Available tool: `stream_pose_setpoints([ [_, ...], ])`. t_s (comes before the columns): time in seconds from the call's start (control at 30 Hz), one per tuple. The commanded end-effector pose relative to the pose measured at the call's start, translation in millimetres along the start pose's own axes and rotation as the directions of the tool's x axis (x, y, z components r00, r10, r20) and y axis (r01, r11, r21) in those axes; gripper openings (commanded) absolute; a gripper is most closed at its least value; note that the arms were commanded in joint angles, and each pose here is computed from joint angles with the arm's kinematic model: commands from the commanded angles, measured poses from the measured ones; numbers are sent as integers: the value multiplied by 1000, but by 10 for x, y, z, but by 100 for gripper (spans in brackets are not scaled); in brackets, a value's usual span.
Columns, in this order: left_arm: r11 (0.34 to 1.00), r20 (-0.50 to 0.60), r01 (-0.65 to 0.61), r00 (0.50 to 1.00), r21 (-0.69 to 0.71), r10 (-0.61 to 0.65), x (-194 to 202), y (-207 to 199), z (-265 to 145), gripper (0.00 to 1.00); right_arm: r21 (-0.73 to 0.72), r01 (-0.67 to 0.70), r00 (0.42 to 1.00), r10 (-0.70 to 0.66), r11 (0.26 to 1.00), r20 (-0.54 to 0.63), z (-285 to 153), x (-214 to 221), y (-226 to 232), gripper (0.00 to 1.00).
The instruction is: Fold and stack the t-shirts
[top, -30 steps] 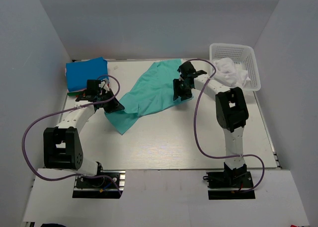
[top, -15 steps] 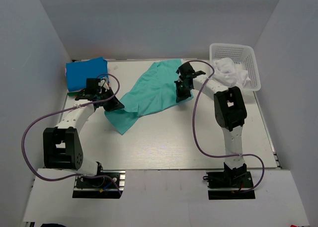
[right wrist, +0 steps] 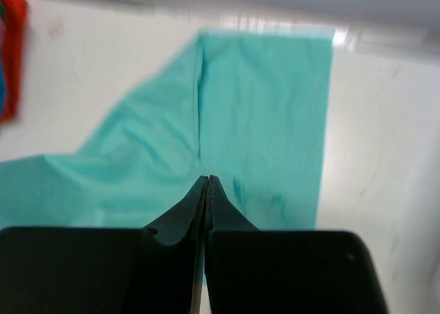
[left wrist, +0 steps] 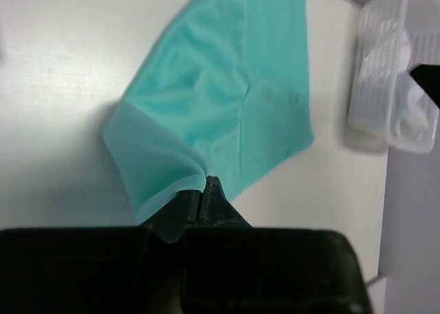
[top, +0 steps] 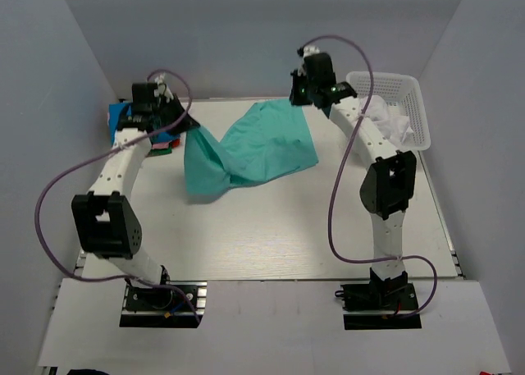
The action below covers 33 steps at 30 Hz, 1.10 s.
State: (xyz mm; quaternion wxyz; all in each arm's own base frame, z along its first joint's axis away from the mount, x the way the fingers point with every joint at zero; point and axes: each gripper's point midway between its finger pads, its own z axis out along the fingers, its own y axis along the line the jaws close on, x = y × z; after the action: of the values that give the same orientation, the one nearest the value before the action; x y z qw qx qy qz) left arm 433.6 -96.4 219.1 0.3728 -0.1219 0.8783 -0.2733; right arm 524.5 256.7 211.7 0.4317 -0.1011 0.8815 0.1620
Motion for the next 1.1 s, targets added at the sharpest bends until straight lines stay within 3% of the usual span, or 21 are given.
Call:
stream_pose_setpoints([
  [0.0,997,133,-72,989,31,68,-712,-323,-73,0,47,26,940,-40,999,339,-540,-1233,-65,0],
  [0.1,994,129,-83,989,70,73,-864,-461,-38,0,33,5,960,-14,999,278,-461,-1023,-112,0],
  [0.17,992,100,-80,993,97,70,-739,-418,63,0,4,21,983,-21,1000,185,-343,-583,-124,16],
  [0.23,994,64,-52,997,96,46,-579,-326,140,0,-18,19,988,-16,1000,154,-339,-429,-83,36],
  [0.4,997,5,-23,1000,78,23,-304,-169,203,0,-162,-18,997,5,987,-77,-129,319,169,54],
  [0.5,999,-26,-5,1000,51,6,-128,-55,211,0,-210,-32,986,-3,977,-165,-40,663,350,71],
  [0.57,1000,-37,6,999,14,-5,-27,36,182,0,-213,-53,971,2,976,-237,85,934,453,90],
  [0.73,998,-68,16,997,-59,-20,185,224,126,0,-148,-122,934,63,982,-352,307,1387,517,90],
  [1.07,995,-105,31,994,-94,-41,444,364,79,0,-35,-136,879,104,990,-465,397,1936,469,90],
])
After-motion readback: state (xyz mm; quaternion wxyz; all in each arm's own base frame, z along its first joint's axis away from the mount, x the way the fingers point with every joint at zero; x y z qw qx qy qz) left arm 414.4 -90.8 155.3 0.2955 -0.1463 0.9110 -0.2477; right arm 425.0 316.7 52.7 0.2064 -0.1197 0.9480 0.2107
